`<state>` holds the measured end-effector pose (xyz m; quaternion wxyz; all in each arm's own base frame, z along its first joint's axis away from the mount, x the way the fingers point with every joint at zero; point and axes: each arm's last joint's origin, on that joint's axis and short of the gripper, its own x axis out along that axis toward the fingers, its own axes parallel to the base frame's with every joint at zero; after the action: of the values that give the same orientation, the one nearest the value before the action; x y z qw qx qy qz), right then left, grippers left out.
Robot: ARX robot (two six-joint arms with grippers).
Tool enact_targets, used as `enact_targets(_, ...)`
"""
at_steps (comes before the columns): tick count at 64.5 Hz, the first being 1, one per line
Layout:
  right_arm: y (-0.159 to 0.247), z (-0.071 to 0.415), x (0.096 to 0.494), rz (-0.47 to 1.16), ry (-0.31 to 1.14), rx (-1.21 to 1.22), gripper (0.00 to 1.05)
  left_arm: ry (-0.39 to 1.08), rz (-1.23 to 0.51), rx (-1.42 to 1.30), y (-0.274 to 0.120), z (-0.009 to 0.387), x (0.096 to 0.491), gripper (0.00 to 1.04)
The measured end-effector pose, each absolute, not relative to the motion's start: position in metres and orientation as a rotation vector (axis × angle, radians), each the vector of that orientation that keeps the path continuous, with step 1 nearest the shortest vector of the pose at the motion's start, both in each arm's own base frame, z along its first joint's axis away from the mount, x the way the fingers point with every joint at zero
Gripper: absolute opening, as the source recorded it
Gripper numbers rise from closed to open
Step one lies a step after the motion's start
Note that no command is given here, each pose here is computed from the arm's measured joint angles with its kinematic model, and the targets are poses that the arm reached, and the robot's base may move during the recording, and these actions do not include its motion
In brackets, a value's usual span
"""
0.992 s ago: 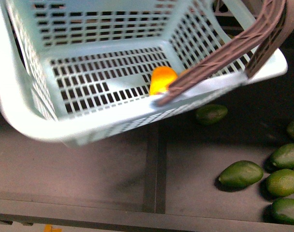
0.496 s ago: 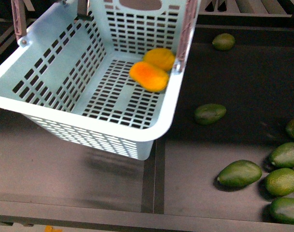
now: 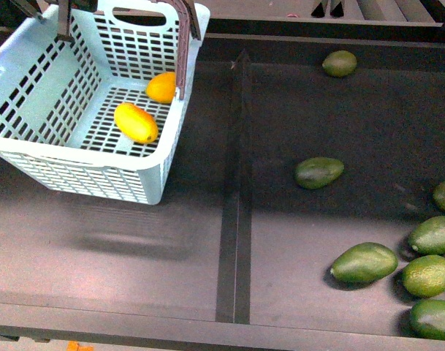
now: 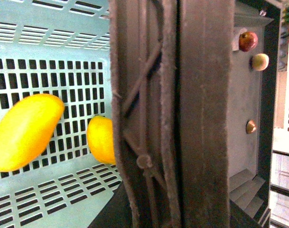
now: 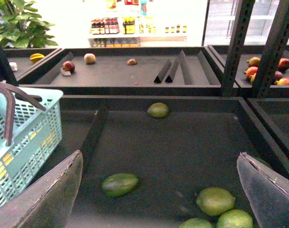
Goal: Pick lemon and mango into basket
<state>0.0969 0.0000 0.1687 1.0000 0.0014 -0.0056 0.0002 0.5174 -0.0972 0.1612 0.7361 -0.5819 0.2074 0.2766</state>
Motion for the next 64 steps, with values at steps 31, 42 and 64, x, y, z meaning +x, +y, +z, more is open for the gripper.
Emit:
enact_targets(31,0.000,0.169,0.097,0.000,-0.011,0.003,0.96,0.369,0.739,-1.247,-0.091,0.183,0.452,0.94)
enact_targets(42,0.000,0.169,0.097,0.000,-0.011,0.003,0.96,0.371,0.614,-1.234,-0.074,0.200,0.395,0.90)
enact_targets(64,0.000,0.169,0.097,0.000,-0.011,0.003,0.96,-0.004,-0.004,-0.083,-0.029,0.185,0.275,0.17)
